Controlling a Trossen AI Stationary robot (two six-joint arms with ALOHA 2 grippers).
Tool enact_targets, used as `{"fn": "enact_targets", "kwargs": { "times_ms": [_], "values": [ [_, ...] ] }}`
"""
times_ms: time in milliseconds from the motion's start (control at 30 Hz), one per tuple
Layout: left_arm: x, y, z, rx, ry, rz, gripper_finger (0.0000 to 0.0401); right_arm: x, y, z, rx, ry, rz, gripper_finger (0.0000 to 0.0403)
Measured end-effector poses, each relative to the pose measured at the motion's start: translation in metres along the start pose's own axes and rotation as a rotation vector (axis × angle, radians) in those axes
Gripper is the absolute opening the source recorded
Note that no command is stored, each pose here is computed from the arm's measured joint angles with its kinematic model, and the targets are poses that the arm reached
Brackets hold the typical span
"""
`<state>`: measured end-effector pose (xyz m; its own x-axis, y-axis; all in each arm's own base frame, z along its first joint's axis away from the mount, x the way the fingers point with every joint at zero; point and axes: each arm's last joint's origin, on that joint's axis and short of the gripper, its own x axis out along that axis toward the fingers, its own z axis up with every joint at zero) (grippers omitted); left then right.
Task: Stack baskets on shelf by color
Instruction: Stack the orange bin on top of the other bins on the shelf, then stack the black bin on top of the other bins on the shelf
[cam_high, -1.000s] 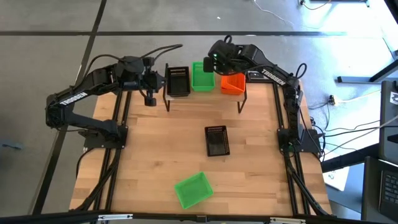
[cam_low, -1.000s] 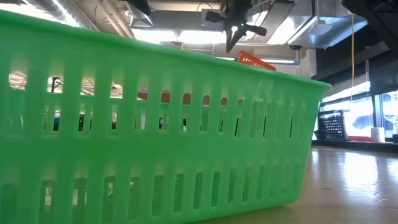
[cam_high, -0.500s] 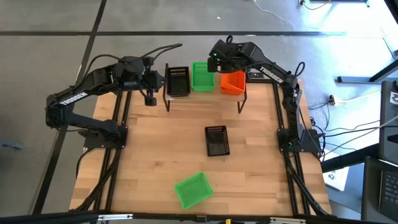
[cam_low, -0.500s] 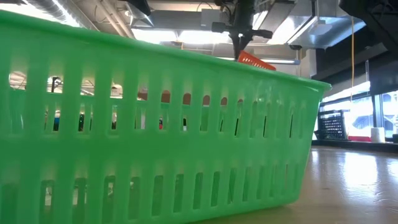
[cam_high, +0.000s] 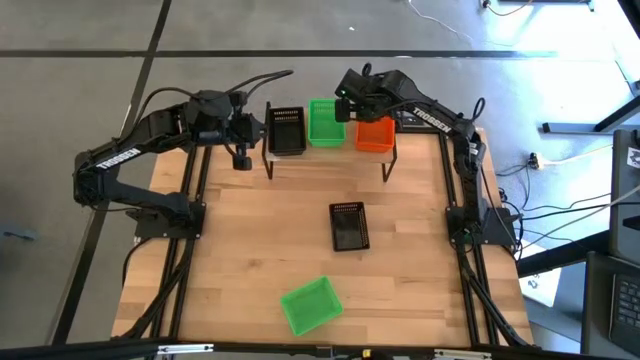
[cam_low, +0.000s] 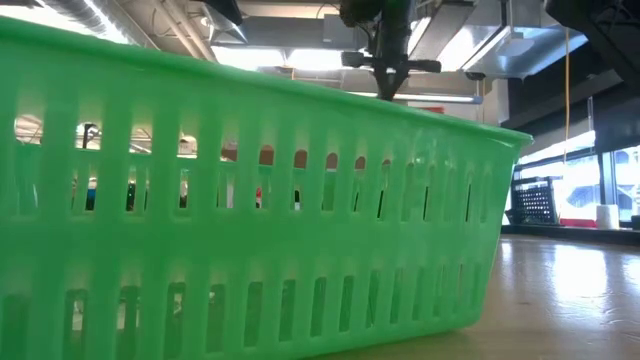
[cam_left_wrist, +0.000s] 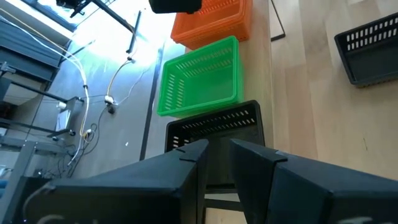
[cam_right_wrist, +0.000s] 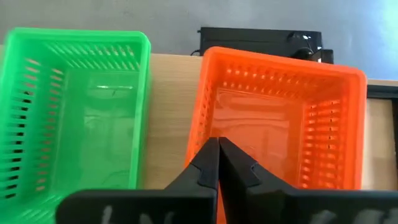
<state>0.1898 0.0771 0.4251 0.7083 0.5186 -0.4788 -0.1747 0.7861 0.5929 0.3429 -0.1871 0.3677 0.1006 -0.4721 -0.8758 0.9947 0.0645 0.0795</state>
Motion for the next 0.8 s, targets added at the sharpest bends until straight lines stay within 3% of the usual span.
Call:
{"fn": "enact_targets", "kwargs": {
  "times_ms": [167, 300, 467, 700, 800],
  "values": [
    [0.0, 0.0, 0.0, 0.0, 0.0, 0.0, 0.006, -0.008, 0.006, -0.001, -0.069, -0.03, 0.054, 0.0],
    [0.0, 0.001, -0.002, -0.01, 0.011, 0.002, 0.006, -0.032, 0.013, -0.009, -0.212, -0.062, 0.126, 0.0],
    [0.002, 0.005, -0.01, -0.067, 0.069, 0.006, 0.006, -0.063, 0.022, -0.038, -0.54, -0.091, 0.222, 0.0],
    [0.003, 0.014, -0.019, -0.146, 0.119, 0.039, 0.006, -0.095, 0.041, -0.099, -1.124, -0.07, 0.385, 0.0],
    [0.004, 0.018, -0.022, -0.19, 0.132, 0.057, 0.006, -0.105, 0.044, -0.121, -1.223, -0.011, 0.476, 0.0]
  ]
}}
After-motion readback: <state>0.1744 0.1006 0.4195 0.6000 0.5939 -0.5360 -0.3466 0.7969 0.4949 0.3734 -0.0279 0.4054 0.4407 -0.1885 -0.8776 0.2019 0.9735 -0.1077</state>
